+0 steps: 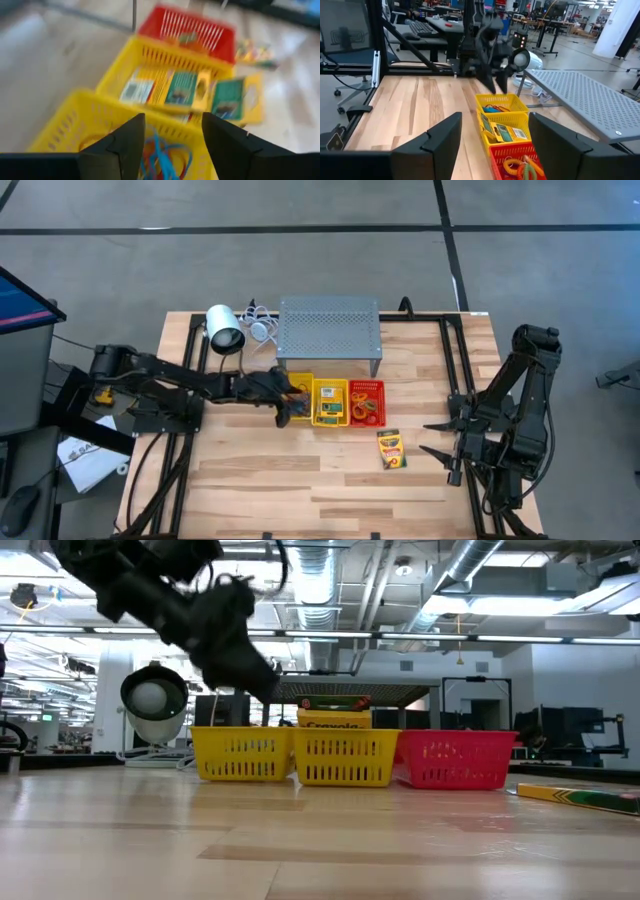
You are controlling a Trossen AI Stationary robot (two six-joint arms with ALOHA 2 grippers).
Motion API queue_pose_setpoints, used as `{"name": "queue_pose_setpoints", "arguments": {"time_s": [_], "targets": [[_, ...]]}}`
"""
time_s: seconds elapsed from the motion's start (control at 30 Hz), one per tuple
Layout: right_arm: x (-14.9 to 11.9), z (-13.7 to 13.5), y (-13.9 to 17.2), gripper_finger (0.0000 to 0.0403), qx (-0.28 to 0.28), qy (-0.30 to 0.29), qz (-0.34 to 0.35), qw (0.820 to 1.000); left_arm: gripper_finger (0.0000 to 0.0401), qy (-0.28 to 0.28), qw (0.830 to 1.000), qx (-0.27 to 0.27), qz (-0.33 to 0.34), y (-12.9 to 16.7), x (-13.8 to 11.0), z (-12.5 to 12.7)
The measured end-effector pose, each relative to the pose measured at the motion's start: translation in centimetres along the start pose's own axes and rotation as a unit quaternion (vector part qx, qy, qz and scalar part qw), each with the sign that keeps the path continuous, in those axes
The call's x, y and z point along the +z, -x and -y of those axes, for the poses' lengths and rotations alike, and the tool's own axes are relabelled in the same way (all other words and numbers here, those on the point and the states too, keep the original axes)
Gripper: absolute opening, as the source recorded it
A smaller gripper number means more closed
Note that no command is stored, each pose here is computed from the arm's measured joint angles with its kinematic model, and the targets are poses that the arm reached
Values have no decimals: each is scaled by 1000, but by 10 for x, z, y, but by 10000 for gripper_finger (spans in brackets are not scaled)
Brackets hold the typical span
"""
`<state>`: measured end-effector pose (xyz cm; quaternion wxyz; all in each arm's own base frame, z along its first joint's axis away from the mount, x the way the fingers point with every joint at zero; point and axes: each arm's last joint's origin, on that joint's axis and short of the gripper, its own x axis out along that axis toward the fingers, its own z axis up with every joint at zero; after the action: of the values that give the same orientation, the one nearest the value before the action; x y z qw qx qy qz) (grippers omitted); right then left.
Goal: Pick & Place Office Desk Supplies
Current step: Put the crayon box into the right yellow basket
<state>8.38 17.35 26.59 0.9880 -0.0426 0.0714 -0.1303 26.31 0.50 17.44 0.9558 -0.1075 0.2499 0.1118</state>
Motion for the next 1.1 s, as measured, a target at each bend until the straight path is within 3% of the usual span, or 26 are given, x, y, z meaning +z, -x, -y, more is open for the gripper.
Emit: {"name": "queue_pose_setpoints", "arguments": {"time_s": [0.23, 0.47, 0.63, 0.8, 0.93, 1.1], "targets": [[0, 0, -1, 226, -1, -4, 0, 1000, 193, -8, 994, -65, 87, 34, 29, 7], [-10, 3, -14, 226, -25, -3, -29, 999, 191, -87, 978, -113, 153, 49, 38, 28], [-23, 9, -31, 226, -58, -41, -82, 994, 189, -144, 965, -121, 185, 42, 38, 38], [-36, 8, -46, 226, -67, -90, -126, 986, 187, -171, 964, -113, 167, 27, 29, 39], [-41, 3, -57, 226, -53, -129, -158, 977, 186, -186, 965, -111, 149, 15, 24, 41], [-47, -2, -69, 226, -20, -173, -190, 966, 186, -193, 958, -154, 143, 4, 29, 48]]}}
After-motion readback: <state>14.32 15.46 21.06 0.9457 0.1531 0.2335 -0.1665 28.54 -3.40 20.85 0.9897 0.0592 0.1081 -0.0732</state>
